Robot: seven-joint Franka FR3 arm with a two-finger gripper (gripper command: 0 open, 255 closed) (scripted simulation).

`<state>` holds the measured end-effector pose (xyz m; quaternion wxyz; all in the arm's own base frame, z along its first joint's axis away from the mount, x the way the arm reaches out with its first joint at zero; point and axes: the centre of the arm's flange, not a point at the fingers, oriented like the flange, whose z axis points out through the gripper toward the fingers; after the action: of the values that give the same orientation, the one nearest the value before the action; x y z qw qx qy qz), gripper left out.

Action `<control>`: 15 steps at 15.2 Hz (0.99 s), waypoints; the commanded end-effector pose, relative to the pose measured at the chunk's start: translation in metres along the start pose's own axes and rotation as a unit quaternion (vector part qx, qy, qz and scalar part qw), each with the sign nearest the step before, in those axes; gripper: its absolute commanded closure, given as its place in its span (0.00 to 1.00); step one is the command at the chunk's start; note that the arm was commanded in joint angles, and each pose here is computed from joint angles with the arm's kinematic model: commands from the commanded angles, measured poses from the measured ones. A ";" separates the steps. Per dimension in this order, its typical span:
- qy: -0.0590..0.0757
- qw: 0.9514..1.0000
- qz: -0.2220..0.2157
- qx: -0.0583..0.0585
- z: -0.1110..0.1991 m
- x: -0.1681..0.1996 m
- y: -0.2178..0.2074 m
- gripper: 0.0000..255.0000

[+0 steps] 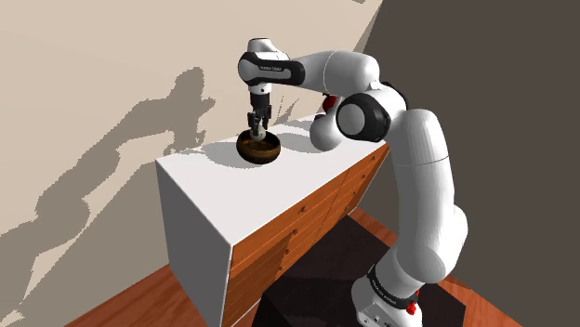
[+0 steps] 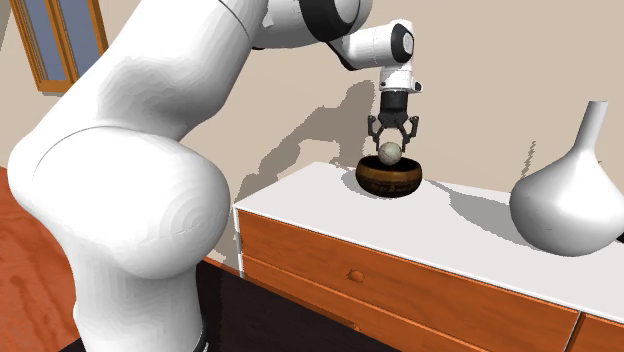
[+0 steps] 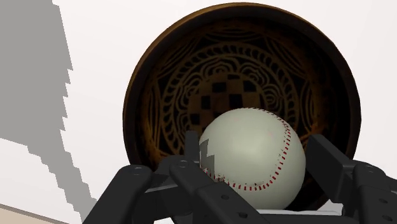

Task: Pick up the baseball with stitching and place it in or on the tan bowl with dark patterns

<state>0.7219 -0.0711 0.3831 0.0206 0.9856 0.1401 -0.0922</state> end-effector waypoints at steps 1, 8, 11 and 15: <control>0.000 1.000 0.000 0.000 0.000 0.000 0.000 1.00; 0.000 1.000 0.000 0.000 -0.013 0.000 0.000 0.00; 0.000 1.000 0.000 0.000 -0.050 0.000 0.000 0.00; 0.000 1.000 0.000 0.000 -0.050 0.000 0.000 0.00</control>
<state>0.7305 -0.0677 0.4317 0.0206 0.9857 0.1401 -0.0918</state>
